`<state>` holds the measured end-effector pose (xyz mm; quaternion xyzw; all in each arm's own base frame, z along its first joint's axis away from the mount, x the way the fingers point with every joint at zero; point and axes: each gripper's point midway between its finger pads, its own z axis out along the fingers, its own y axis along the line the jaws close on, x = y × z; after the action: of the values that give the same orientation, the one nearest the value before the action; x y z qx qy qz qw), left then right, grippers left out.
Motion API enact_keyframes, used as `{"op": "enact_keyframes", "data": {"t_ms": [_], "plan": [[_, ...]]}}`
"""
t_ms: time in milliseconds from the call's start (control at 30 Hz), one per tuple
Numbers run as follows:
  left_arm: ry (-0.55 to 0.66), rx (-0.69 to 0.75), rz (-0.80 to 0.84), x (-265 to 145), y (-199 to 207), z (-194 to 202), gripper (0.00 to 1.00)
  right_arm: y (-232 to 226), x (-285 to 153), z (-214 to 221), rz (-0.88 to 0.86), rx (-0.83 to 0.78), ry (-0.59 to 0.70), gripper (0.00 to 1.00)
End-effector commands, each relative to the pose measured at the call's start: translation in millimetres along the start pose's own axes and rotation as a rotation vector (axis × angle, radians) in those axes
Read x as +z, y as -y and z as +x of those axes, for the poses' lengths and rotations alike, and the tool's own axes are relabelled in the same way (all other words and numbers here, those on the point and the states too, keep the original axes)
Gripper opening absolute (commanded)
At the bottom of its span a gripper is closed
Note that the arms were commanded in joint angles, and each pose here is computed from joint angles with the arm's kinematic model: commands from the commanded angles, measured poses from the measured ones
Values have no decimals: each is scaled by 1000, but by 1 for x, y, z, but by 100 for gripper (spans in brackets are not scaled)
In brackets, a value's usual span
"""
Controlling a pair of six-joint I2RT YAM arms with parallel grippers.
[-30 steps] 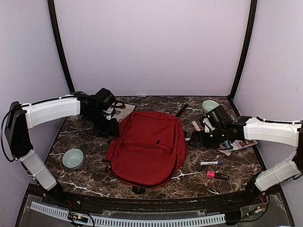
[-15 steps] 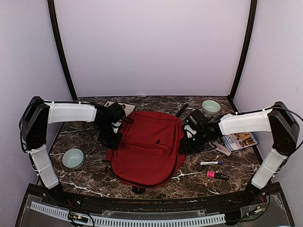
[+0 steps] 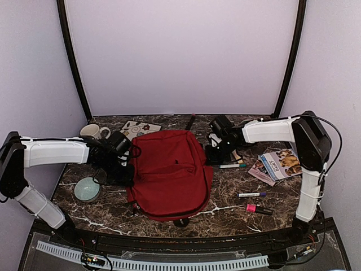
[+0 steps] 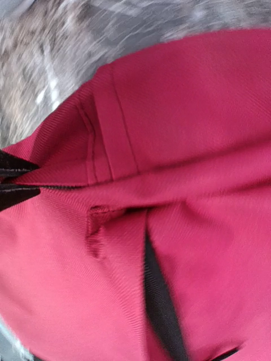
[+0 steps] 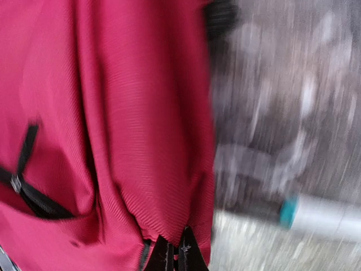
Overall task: Pack the student bag
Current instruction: Adjust the student bag at the center of the board.
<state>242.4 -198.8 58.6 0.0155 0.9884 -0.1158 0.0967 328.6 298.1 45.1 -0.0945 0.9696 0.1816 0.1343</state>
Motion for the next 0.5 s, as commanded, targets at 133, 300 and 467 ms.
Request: {"op": "enact_keyframes", "data": {"t_ms": [133,300,467], "plan": [[18,-168,217,-7,43,9,0,41,-7,-89,-98,192,51,3],[72,-132,182,-30,47,-7,12,50,-51,-80,-91,133,71,43],[108,-5,136,-55,50,-20,52,57,-84,-46,-42,87,50,57]]}}
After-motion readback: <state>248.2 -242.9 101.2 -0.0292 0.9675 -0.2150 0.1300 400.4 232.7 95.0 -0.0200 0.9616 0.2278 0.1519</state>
